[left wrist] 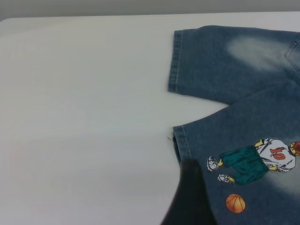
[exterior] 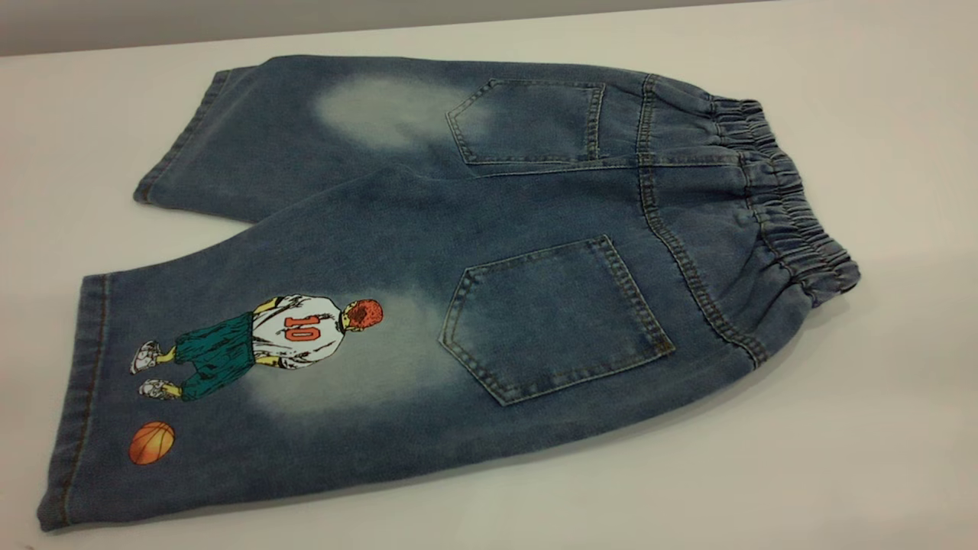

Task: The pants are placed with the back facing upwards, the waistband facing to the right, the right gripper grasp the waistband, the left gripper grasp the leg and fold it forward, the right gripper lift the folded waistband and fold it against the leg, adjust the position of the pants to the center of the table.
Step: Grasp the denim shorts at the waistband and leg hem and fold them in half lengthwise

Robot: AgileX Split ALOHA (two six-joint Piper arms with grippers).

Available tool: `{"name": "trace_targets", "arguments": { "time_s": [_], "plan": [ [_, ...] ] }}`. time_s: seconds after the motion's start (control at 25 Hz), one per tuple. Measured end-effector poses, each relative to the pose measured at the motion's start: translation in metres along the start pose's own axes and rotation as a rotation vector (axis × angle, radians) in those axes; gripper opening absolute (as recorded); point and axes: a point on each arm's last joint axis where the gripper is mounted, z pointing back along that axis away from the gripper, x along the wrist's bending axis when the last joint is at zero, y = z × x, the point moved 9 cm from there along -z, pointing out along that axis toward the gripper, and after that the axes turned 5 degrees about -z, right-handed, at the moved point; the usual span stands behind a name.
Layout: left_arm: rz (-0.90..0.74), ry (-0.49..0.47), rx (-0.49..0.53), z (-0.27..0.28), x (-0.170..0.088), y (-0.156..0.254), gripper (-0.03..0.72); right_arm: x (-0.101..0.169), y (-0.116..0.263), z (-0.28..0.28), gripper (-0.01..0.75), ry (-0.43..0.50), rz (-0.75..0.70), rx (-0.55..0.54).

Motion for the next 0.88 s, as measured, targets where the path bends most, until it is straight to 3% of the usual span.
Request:
{"name": "trace_targets", "arguments": {
  "time_s": [0.2,0.28,0.52,0.88],
  "plan": [
    [-0.011,-0.047,0.013,-0.005,0.01,-0.018,0.509,0.003,-0.033,0.013,0.591,-0.009,0.0,-0.127],
    [0.008,-0.044,0.018,-0.009,0.01,-0.031,0.509,0.005,-0.048,0.014,0.591,-0.018,-0.022,-0.128],
    [0.044,-0.029,0.038,-0.032,0.01,-0.082,0.509,0.025,-0.088,-0.006,0.591,-0.104,-0.072,-0.04],
    [0.076,0.027,0.176,-0.099,0.002,-0.131,0.509,0.048,-0.128,-0.09,0.591,-0.203,-0.181,0.123]
  ]
}}
